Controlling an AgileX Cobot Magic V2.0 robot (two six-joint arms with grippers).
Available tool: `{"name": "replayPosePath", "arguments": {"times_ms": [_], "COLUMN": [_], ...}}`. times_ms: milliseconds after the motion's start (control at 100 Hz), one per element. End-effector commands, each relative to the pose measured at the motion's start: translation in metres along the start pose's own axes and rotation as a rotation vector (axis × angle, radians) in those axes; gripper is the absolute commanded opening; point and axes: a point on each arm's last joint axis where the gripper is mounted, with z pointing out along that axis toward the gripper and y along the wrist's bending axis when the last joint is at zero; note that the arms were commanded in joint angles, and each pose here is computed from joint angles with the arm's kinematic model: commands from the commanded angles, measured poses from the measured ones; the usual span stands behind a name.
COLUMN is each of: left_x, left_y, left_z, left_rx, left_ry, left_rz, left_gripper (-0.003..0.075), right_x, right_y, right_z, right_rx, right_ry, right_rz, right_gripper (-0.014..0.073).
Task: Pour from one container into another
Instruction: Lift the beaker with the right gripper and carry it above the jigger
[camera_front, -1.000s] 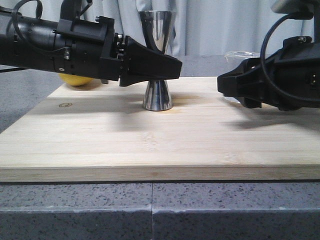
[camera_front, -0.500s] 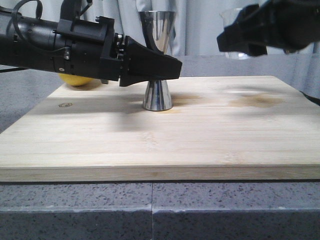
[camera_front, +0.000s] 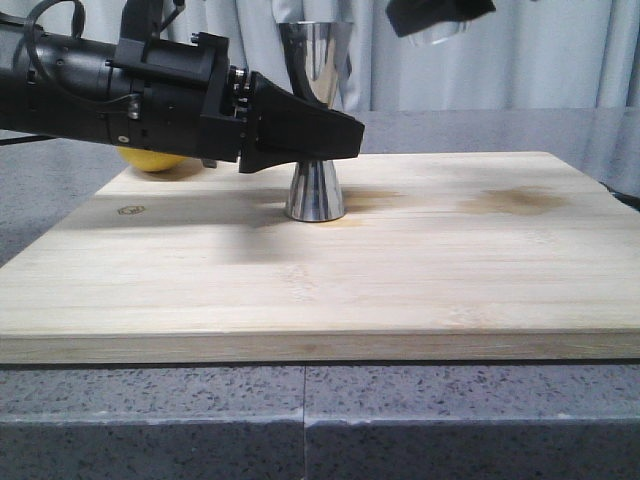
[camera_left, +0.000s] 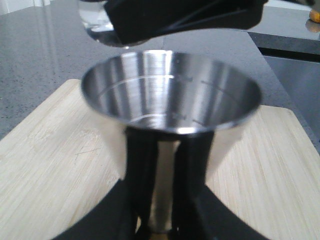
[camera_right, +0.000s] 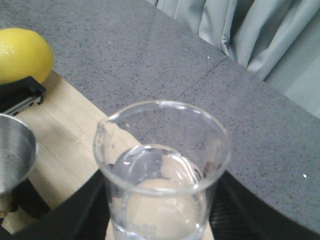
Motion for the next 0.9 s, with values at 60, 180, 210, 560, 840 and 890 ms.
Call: {"name": "replayPosePath", "arguments": {"times_ms": [60,180,210,560,840,890], "left_x": [-0.033,-0.033,-0.033,-0.033,-0.033,-0.033], "left_y": [-0.006,-0.006,-0.006,-0.006,-0.006,-0.006], "left_z": [-0.003,-0.003,-0.003,-0.003,-0.003,-0.003], "left_rx": [0.037,0.037,0.037,0.037,0.037,0.037], "left_ry": [-0.154,-0.154,-0.154,-0.154,-0.154,-0.154], "left_rz": [0.032,0.032,0.032,0.032,0.032,0.032], "left_gripper": [0.0041,0.0041,0.0041,0.0041,0.0041,0.0041], "right_x": [-0.036,-0.043,-0.044,-0.046,-0.049,-0.051], "right_y": [0.001,0.013,0.014,0.025,0.024,0.023], "right_z": [-0.017,-0.021,-0.021,-0.024,-0.023,-0.024], "right_rx": [0.002,-0.030,-0.033,-0.064,-0.043,-0.035], "right_ry": [-0.086,-0.064,-0.057,-0.032,-0.040,-0.044], "right_rz": [-0.063,-0.118,-0.124,-0.253,-0.328,-0.342], "right_gripper": [0.0277,0.0277,0.0277,0.0277,0.0277,0.0277]}}
